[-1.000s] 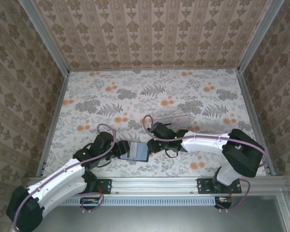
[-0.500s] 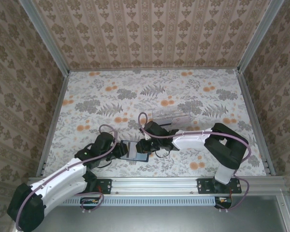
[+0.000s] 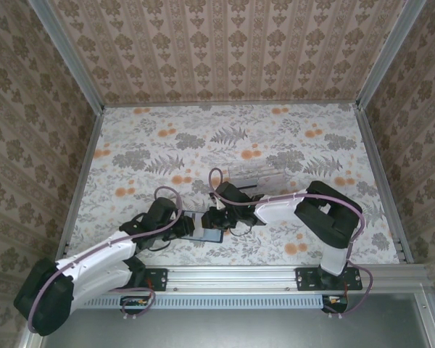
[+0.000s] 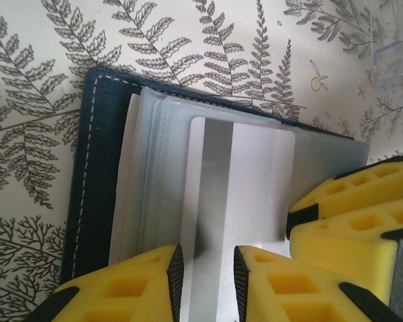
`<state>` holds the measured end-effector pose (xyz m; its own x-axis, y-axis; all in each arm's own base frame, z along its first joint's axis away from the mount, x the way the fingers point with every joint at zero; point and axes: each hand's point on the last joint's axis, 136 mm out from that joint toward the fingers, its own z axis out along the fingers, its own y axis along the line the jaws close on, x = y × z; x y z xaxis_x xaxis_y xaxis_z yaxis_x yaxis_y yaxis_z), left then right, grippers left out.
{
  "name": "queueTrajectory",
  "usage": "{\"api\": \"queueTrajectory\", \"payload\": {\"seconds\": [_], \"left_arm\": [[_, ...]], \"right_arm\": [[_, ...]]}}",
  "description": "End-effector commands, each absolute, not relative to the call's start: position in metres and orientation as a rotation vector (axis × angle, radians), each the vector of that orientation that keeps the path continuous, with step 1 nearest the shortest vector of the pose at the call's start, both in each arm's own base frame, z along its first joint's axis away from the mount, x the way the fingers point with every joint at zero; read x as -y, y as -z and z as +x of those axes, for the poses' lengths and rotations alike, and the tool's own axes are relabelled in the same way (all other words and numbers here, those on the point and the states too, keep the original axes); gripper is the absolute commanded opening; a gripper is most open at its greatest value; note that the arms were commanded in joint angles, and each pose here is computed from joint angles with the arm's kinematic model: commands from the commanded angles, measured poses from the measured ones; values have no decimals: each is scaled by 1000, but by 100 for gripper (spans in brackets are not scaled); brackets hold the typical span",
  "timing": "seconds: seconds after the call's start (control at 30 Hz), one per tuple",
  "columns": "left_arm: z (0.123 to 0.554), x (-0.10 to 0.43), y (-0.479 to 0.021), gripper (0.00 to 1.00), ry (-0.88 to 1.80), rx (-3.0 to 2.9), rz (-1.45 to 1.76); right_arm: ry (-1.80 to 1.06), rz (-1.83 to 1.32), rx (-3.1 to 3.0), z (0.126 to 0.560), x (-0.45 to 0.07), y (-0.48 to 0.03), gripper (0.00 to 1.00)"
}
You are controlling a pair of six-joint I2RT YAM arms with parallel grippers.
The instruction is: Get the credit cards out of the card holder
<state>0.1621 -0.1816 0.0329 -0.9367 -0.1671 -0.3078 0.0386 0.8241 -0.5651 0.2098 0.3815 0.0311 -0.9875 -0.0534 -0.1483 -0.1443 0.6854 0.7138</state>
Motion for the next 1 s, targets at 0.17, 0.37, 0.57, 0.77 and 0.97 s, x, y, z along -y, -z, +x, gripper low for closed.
{"api": "queueTrajectory", "payload": {"seconds": [0.17, 0.37, 0.57, 0.77, 0.97], "left_arm": [[160, 178, -23, 26, 757, -2706, -93], [158, 180, -21, 25, 735, -2722, -74], [157, 174, -20, 25, 693, -2734, -92], [154, 163, -15, 22, 625, -2759, -130], [153, 157, -12, 21, 595, -2774, -155]], "right_arm": [[-1231, -95, -2807, 212, -383, -23, 24], [-1252, -91, -2808, 211, -385, -24, 18], [-1256, -41, -2812, 212, -375, -19, 3], [-1271, 22, -2804, 215, -360, -16, 0], [-1287, 48, -2790, 213, -344, -17, 0]]}}
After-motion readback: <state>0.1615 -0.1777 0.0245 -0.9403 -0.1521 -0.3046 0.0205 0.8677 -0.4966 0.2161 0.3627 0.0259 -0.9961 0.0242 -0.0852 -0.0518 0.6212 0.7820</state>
